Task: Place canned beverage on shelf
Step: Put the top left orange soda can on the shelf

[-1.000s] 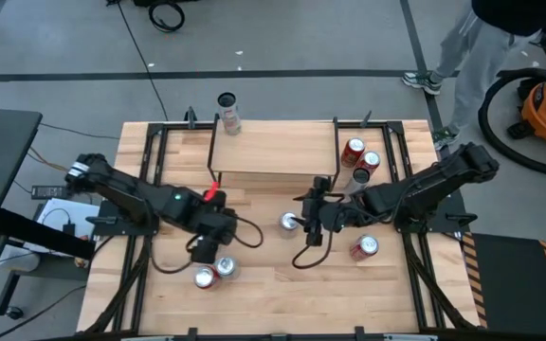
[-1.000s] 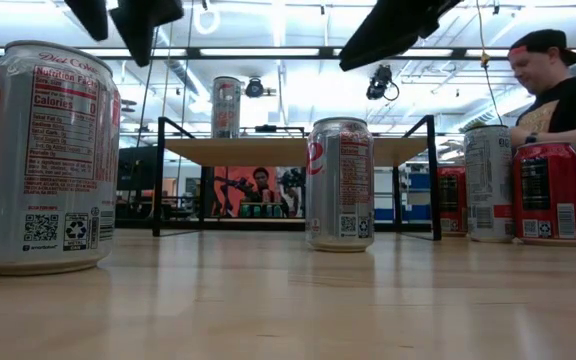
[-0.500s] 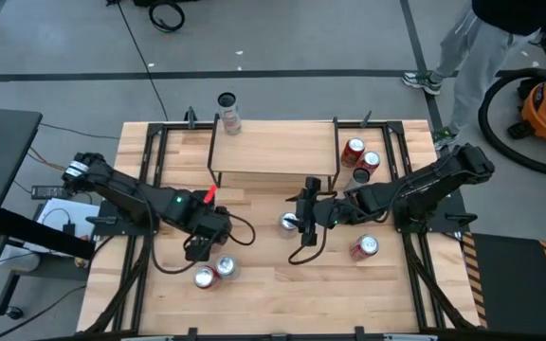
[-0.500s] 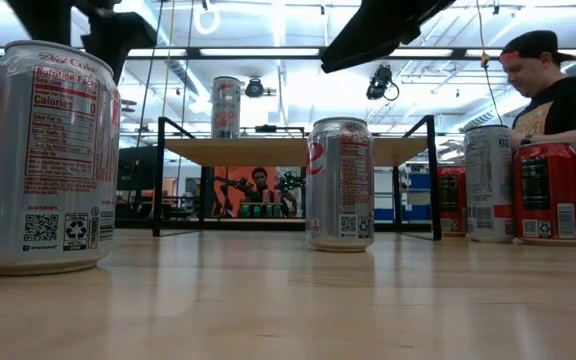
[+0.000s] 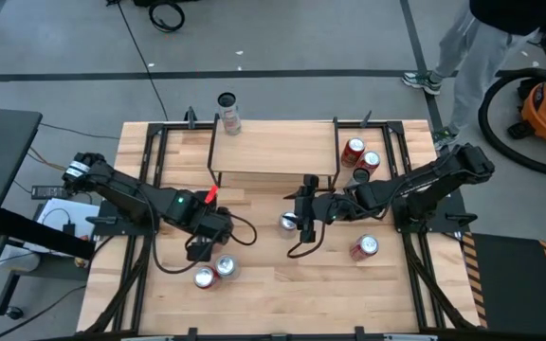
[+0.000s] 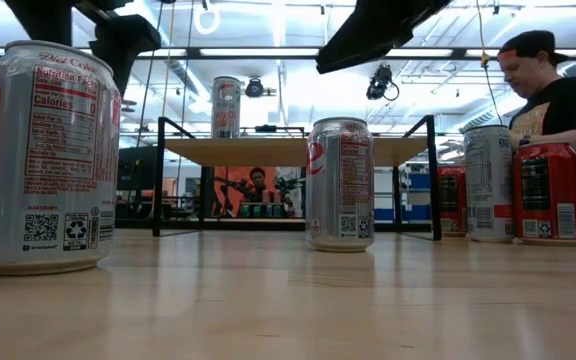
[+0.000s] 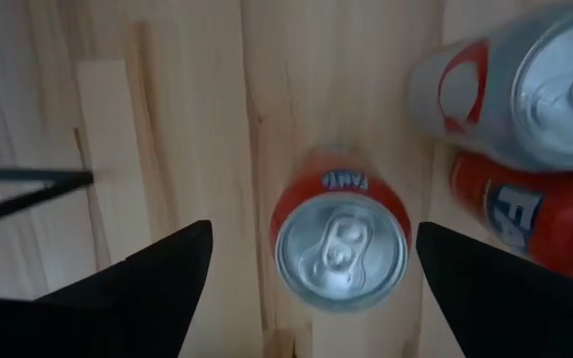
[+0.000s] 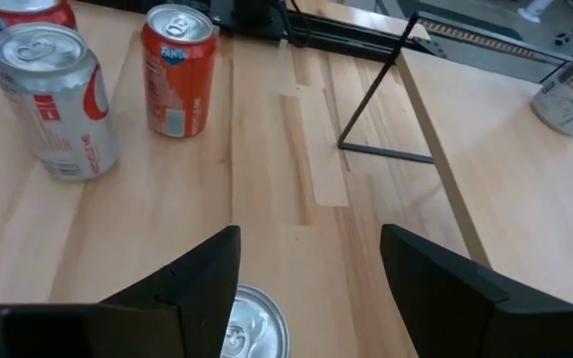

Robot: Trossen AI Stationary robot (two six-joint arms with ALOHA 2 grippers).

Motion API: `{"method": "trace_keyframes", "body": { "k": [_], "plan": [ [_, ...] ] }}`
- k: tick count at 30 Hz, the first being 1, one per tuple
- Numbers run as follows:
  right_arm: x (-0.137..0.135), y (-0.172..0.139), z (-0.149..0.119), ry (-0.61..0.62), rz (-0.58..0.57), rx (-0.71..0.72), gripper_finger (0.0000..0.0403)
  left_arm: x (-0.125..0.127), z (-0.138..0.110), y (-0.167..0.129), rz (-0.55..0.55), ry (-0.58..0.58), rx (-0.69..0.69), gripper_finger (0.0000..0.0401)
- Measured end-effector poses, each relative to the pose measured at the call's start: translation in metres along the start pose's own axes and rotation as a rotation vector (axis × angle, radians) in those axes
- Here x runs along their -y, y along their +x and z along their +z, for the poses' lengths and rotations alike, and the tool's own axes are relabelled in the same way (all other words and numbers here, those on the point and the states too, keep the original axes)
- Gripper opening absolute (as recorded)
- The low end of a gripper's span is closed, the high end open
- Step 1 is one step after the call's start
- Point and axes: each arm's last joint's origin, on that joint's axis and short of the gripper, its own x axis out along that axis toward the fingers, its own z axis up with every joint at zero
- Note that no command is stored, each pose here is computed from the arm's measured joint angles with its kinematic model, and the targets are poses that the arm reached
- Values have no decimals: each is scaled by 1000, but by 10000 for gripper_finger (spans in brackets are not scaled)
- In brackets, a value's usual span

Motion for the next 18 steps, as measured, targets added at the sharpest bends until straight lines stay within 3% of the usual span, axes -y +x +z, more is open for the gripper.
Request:
{"method": "trace_keyframes", "body": {
  "k": [18],
  "plan": [
    [0,0,3,-3,10,27,252,10,-14,29,11,3,-49,365]
  ]
}}
